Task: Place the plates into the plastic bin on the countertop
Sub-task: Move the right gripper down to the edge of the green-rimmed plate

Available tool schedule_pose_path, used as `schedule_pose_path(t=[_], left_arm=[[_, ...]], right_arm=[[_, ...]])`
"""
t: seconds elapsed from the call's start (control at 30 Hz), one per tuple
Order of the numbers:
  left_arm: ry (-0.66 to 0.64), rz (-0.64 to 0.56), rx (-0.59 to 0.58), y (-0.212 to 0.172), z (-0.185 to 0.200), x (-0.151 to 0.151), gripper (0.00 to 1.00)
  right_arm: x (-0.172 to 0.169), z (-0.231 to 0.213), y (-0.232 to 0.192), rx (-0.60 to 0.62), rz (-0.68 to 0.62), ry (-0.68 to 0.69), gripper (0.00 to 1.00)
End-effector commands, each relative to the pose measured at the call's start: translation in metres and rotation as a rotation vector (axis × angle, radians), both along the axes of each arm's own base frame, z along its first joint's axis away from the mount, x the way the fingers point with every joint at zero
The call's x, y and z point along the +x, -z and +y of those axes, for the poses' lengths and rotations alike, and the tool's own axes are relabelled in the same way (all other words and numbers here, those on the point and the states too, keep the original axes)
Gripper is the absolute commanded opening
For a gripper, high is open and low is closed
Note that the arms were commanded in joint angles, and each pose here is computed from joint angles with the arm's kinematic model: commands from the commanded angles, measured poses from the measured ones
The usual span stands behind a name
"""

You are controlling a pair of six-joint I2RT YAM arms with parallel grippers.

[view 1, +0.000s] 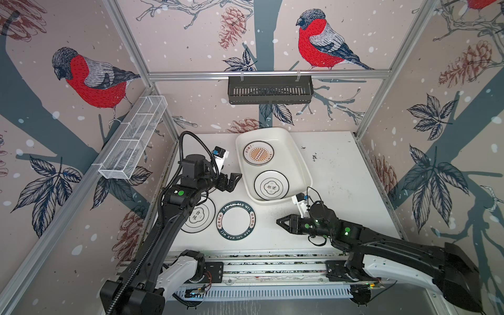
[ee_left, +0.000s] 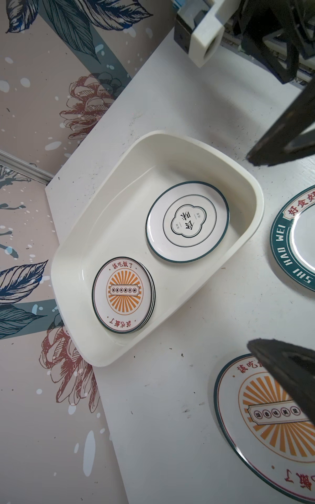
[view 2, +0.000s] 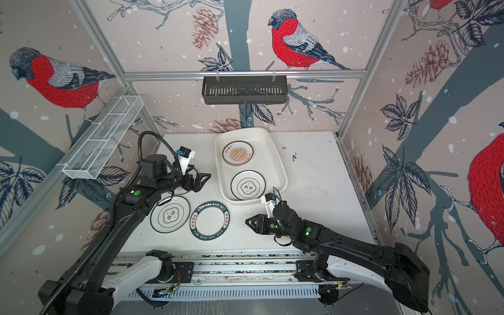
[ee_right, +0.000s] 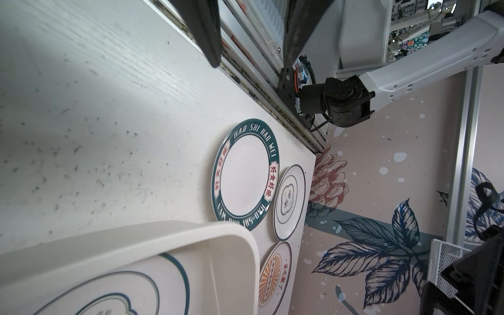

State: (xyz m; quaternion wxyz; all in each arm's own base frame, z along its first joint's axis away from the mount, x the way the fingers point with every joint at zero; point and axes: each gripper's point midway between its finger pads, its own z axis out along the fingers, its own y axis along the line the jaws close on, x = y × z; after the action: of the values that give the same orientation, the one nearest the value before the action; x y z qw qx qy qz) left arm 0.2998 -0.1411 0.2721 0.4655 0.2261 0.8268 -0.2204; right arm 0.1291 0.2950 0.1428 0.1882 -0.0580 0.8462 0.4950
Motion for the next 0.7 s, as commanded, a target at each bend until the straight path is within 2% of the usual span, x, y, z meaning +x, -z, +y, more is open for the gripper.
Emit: schedule_pose_path(t=[0.0, 0.3, 0.67], left_arm=[[0.023, -0.054, -0.031, -0.020, -0.004, 0.000, 0.98], [0.035, -0.083, -0.057, -0.036, -0.007, -0.004, 0.98], [0.056, -0.076, -0.082, -0.039, -0.010, -0.010, 0.98]], right_arm=[[0.005, 0.012, -0.015, 0.081, -0.027, 0.057, 0.39], [-0.017, 0.031, 0.011, 0.074, 0.018, 0.056, 0.40], [-0.019, 0.046, 0.037, 0.073, 0.044, 0.165, 0.41]])
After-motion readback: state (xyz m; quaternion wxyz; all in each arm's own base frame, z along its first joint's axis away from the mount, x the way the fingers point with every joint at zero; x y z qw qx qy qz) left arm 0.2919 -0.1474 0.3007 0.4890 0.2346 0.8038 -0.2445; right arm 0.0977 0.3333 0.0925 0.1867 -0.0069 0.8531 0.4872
